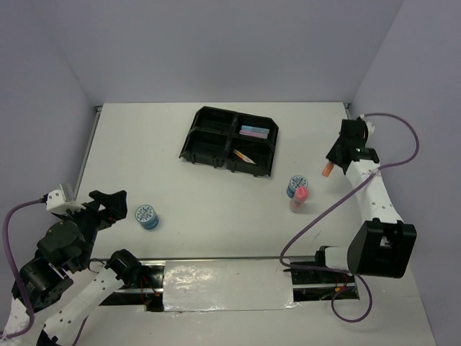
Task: Sort the stationery into containers
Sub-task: Pick up the stationery from the center of the board, then place the stationery in the storage box.
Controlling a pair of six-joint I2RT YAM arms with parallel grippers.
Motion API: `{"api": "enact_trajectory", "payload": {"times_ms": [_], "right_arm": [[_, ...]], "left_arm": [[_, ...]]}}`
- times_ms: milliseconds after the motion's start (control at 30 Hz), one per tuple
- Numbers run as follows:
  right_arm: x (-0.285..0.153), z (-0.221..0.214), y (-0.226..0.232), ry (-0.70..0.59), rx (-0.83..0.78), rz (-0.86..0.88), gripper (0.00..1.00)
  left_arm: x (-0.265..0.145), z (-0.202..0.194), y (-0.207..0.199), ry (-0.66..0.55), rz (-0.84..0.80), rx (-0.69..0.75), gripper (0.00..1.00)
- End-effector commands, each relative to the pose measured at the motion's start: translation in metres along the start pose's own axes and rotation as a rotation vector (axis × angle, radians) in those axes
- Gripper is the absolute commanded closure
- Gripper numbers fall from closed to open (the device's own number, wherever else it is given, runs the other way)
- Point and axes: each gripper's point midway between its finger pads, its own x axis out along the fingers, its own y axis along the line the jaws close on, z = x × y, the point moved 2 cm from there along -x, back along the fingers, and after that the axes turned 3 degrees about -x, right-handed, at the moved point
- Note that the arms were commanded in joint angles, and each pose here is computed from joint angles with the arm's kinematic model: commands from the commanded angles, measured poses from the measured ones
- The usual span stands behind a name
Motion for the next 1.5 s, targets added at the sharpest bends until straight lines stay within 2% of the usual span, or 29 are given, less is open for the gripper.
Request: {"api": "enact_trajectory", "payload": {"times_ms": [0, 33, 133, 167, 200, 233, 300, 400, 433, 467, 567, 833, 933, 967, 1033, 1067, 1100, 1233, 1300, 1367, 1400, 1467], "right_arm": [[-0.024, 0.059, 0.026, -0.158, -0.062, 0.008, 1.0], [-0.03, 0.075, 0.042, -0.198, -0.081, 0.047, 1.0], [-0.04, 0.088, 0.132, -0.289, -0.313, 0.347, 1.0], [-0.054, 0.075, 0.177, -0.31, -0.51, 0.508, 1.0], [-0.041, 0.061, 0.199, -0.277, -0.621, 0.529, 1.0], [-0.055, 0.073, 0.224, -0.331, -0.693, 0.565, 1.0], [-0.061, 0.06, 0.264, -0.384, -0.887, 0.621, 1.0], [-0.038, 0.052, 0.315, -0.458, -1.089, 0.654, 1.0], [-0.03, 0.054, 0.323, -0.48, -1.157, 0.63, 1.0], [-0.018, 0.048, 0.323, -0.439, -1.206, 0.606, 1.0], [0.01, 0.051, 0.337, -0.406, -1.279, 0.553, 1.0], [0.039, 0.044, 0.344, -0.402, -1.312, 0.546, 0.94], [0.049, 0.043, 0.342, -0.373, -1.303, 0.51, 0.69], [0.049, 0.045, 0.345, -0.371, -1.295, 0.515, 0.57], [0.042, 0.045, 0.347, -0.379, -1.277, 0.536, 0.47], [0.037, 0.047, 0.346, -0.388, -1.262, 0.54, 0.03], [0.034, 0.05, 0.346, -0.402, -1.251, 0.539, 0.0], [0.019, 0.059, 0.34, -0.417, -1.186, 0.53, 0.0], [-0.01, 0.081, 0.337, -0.481, -1.052, 0.532, 0.0], [-0.025, 0.087, 0.322, -0.485, -0.921, 0.496, 0.0], [-0.056, 0.099, 0.314, -0.504, -0.791, 0.52, 0.0], [-0.065, 0.091, 0.291, -0.459, -0.688, 0.487, 0.0]], "left_arm": [[0.001, 0.005, -0.003, -0.024, -0.012, 0.002, 0.01], [0.001, 0.006, -0.003, -0.023, -0.009, 0.003, 0.01], [0.004, 0.004, -0.003, -0.013, 0.006, 0.013, 0.01], [0.005, 0.003, -0.004, -0.01, 0.008, 0.016, 0.01], [0.006, 0.002, -0.004, -0.004, 0.012, 0.022, 0.01], [0.006, 0.002, -0.004, -0.003, 0.014, 0.024, 0.01], [0.007, 0.001, -0.004, 0.0, 0.018, 0.028, 0.01], [0.008, 0.001, -0.004, 0.001, 0.026, 0.026, 0.01], [0.008, 0.001, -0.004, 0.002, 0.025, 0.026, 0.01], [0.007, 0.001, -0.004, 0.001, 0.022, 0.026, 0.01], [0.006, 0.002, -0.005, -0.002, 0.008, 0.025, 0.01], [0.011, -0.002, -0.01, 0.017, 0.001, 0.05, 0.01], [0.013, -0.004, -0.012, 0.03, 0.001, 0.062, 0.01], [0.014, -0.005, -0.012, 0.034, 0.001, 0.068, 0.0], [0.015, -0.006, -0.013, 0.041, 0.002, 0.076, 0.01], [0.016, -0.007, -0.013, 0.043, 0.003, 0.078, 0.01], [0.017, -0.008, -0.014, 0.048, 0.005, 0.083, 0.01], [0.017, -0.008, -0.015, 0.051, 0.003, 0.086, 0.01], [0.017, -0.008, -0.014, 0.049, 0.005, 0.084, 0.01], [0.017, -0.008, -0.013, 0.046, 0.009, 0.08, 0.01], [0.016, -0.007, -0.013, 0.043, 0.011, 0.077, 0.01], [0.017, -0.007, -0.011, 0.04, 0.022, 0.074, 0.01]]}}
